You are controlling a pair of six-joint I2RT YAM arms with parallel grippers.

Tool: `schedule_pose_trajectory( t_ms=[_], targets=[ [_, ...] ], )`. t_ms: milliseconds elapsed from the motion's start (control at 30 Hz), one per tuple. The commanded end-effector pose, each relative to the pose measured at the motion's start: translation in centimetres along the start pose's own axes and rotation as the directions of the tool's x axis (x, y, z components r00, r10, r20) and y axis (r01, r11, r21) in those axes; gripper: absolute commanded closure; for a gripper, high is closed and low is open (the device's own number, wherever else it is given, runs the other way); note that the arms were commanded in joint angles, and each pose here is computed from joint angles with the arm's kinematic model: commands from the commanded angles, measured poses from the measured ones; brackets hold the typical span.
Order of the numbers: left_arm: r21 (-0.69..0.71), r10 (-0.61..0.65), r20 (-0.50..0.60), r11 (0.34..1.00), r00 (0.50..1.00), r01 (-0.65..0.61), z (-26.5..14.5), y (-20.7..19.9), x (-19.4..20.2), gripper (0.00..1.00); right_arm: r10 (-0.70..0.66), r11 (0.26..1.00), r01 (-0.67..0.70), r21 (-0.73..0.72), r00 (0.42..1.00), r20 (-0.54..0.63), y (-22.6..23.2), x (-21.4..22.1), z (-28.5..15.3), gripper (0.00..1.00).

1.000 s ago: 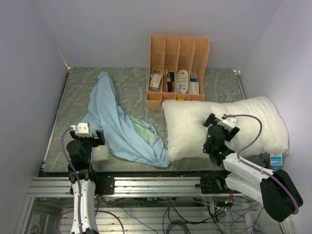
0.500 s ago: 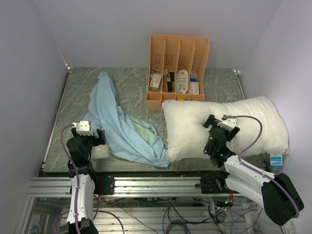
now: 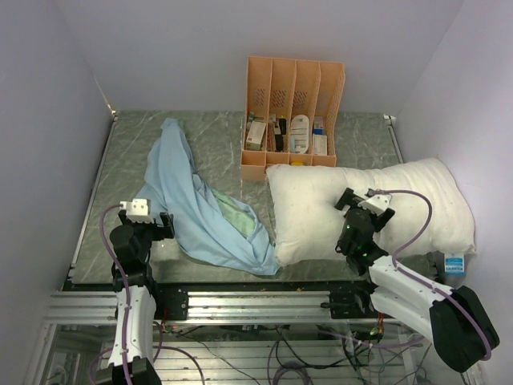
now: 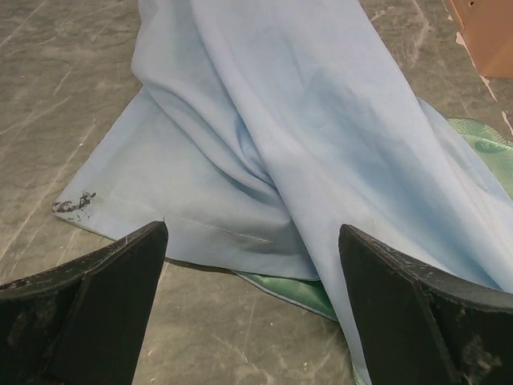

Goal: Remove the pillowcase from the pillow

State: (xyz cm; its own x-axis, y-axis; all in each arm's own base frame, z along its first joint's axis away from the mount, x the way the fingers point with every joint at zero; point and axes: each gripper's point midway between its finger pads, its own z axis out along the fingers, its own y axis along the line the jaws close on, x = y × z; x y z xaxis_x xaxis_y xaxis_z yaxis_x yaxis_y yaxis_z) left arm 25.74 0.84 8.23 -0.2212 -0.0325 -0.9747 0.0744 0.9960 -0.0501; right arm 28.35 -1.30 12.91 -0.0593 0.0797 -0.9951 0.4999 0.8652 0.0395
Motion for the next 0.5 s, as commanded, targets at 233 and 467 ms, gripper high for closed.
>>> schedule_pose_trajectory(
  t_ms=[233, 467],
  targets=[
    [0.014, 0.051, 0.095, 0.999, 0.994, -0.052, 0.18, -0.07, -3.13, 0.01, -0.226, 0.969, 0.236, 0.078, 0.967, -0.120, -3.60, 4.56, -0.94, 0.00],
    [0.013, 0.051, 0.096, 0.999, 0.994, -0.052, 0.17, -0.05, -3.18, 0.01, -0.239, 0.969, 0.244, 0.046, 0.966, -0.098, -3.43, 4.30, -1.02, 0.00]
  ],
)
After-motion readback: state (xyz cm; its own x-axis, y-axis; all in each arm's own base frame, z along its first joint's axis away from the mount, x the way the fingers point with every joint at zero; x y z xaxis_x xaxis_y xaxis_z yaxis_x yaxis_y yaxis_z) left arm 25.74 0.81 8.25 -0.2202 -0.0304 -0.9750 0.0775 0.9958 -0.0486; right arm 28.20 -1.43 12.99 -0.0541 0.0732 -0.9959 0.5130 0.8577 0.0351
